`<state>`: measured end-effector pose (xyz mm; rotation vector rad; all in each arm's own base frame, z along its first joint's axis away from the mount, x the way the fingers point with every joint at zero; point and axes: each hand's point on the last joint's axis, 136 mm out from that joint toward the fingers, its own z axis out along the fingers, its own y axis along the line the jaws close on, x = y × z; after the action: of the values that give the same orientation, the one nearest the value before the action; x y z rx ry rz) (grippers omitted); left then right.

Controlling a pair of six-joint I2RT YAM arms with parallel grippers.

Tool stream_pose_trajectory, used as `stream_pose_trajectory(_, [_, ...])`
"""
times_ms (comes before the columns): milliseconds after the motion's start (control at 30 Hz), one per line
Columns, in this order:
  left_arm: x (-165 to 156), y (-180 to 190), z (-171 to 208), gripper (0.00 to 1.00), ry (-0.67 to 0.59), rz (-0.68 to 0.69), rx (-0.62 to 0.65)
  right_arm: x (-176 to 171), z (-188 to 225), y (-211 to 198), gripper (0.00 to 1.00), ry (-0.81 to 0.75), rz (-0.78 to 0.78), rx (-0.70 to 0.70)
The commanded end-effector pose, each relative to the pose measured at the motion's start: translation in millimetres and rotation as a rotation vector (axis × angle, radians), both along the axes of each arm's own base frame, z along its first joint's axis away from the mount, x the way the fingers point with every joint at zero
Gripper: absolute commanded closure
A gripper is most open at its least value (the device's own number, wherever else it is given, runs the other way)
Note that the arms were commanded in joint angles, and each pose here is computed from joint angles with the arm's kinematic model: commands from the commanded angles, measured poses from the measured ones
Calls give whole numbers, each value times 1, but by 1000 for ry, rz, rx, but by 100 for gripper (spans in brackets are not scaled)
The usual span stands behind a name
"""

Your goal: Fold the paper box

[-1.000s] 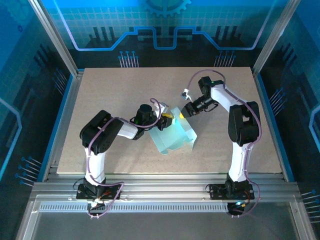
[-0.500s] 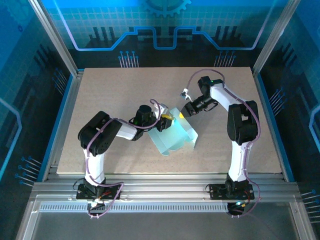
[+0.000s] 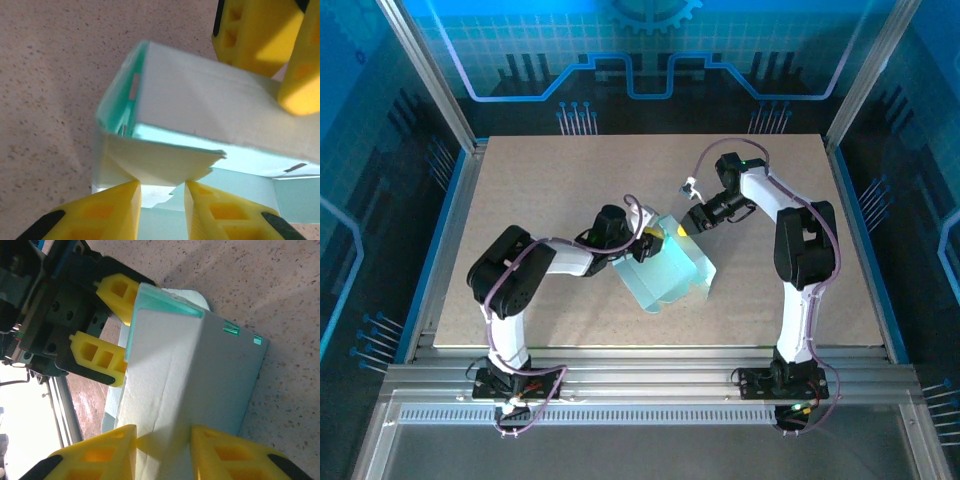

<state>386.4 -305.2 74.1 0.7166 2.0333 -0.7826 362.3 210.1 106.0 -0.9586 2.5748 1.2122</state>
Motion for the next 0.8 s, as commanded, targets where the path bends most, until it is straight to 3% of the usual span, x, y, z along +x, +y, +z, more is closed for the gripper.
stream_pose_trajectory(0, [3,2,17,67,-14,-15,108,-1,-4,-1,67,30,-6,15])
stream_pose_trajectory(267, [-23,5,24,52,-54,-193,177,2,-6,-3,68,29,-9,10])
stream_pose_trajectory(367, [-28,15,35,47,-40,-240,128,1,-7,-5,68,29,-9,0])
stream_pose_trajectory(600, [-23,51,77,35,-117,-279,30,0,-8,-7,68,31,-10,-9])
stream_pose_trajectory(767, [-5,80,82,31,-184,-280,38,1,-6,-7,68,33,-7,-4])
